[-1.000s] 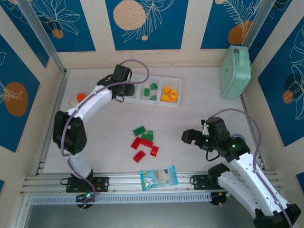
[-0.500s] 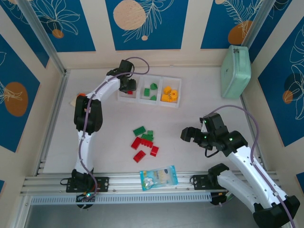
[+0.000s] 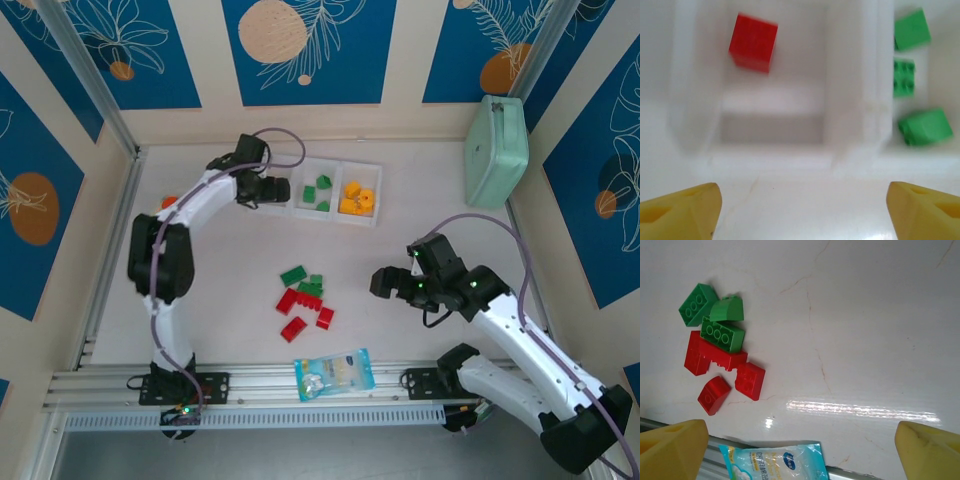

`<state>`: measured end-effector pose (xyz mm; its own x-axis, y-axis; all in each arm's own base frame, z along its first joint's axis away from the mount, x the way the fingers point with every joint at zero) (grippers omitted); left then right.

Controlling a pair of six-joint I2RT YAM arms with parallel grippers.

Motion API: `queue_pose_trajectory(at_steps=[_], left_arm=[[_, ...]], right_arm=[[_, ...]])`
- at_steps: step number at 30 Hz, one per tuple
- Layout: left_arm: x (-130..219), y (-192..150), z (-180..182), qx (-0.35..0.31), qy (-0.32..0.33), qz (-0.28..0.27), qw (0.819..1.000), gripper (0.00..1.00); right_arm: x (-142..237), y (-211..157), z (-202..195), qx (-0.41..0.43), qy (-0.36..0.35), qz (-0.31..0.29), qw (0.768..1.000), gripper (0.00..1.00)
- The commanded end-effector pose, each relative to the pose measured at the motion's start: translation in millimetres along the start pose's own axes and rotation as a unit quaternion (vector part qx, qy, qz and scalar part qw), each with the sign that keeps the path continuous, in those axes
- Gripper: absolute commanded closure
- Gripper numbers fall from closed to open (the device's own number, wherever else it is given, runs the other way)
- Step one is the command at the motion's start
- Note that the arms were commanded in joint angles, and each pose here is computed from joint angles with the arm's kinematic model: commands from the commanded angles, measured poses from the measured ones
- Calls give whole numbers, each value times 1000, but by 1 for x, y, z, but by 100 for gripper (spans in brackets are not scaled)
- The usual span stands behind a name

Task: Sort the legos into containers by color
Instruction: Place the lego in the container, then pick up the lego from the center of the table.

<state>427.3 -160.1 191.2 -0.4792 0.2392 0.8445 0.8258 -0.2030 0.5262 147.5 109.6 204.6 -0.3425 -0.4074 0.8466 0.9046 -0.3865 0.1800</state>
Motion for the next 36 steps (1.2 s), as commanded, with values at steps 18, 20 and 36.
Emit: queue_pose_trajectory(at_steps=[18, 20, 36], left_arm=[[40, -145, -80, 18, 4, 64, 998, 1], [32, -145, -87, 19, 4, 76, 997, 1], [-23, -160, -122, 42, 1, 159, 986, 3]], right_arm=[[-23, -14, 12, 8, 13, 23, 1000, 1], [-25, -17, 9, 10, 1, 31, 999, 0], [-35, -21, -6, 28, 8, 17, 999, 1]])
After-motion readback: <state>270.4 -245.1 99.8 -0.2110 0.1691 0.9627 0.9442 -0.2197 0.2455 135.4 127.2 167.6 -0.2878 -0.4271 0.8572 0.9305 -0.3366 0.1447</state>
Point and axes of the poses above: each hand's point on the last joint's axis, 136 mm out from that joint toward the fingers, its own x axis back along the fingers, its own z axis along the line the jaws close on, y = z × x, the point moved 7 cm from there along x, back along the fingers, and after that the axes turned 12 degrees about -x, right-handed, at the moved point
